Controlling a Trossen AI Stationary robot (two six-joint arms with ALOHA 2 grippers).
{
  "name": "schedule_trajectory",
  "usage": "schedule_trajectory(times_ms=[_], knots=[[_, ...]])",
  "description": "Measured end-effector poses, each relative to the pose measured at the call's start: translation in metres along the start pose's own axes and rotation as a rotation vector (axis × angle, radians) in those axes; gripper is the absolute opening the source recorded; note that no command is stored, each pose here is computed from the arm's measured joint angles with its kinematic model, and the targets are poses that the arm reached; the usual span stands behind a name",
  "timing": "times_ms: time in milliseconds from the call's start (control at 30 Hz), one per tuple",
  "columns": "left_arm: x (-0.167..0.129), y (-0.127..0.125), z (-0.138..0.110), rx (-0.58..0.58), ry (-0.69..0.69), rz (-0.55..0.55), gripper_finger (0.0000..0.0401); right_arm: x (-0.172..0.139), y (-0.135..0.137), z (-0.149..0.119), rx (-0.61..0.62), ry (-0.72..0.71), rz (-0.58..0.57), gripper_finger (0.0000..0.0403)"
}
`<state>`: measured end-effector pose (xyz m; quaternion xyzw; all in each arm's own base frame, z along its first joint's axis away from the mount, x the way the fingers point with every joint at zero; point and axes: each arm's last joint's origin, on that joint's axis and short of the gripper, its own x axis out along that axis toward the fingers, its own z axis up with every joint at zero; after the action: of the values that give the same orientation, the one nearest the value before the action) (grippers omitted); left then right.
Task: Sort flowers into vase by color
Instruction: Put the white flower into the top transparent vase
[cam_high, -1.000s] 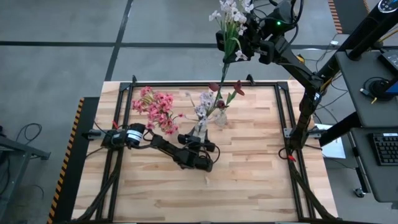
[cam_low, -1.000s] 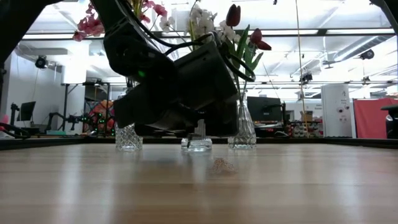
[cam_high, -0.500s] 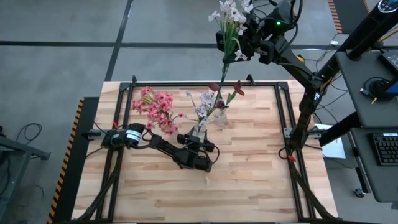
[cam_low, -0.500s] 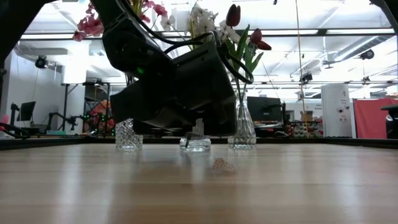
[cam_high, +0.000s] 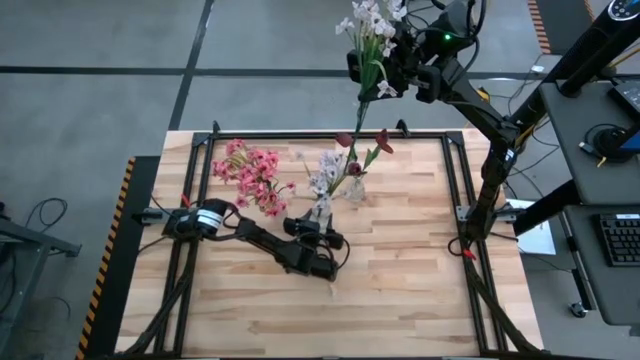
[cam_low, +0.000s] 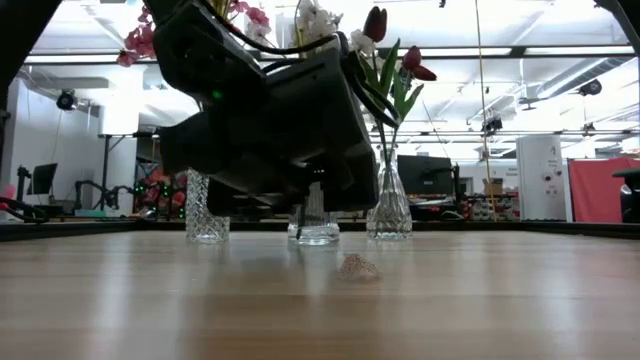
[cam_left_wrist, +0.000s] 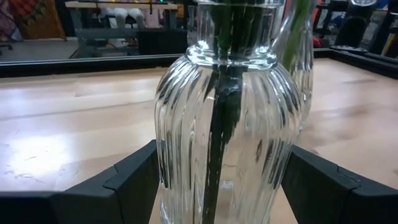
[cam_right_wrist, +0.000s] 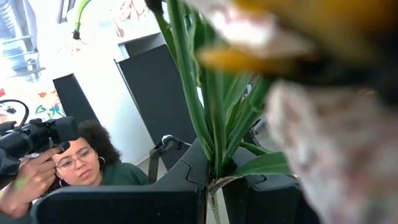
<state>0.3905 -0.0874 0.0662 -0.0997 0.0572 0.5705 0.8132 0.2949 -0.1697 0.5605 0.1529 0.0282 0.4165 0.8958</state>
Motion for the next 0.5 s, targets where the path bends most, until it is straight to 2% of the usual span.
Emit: schedule_trajectory(times_ms=[500], knots=[[-0.013, 0.002, 0.001, 0.009, 0.047, -0.028, 0.0272, 0.0, 0.0, 0.0, 0.005, 0.0, 0.0, 0.0018]])
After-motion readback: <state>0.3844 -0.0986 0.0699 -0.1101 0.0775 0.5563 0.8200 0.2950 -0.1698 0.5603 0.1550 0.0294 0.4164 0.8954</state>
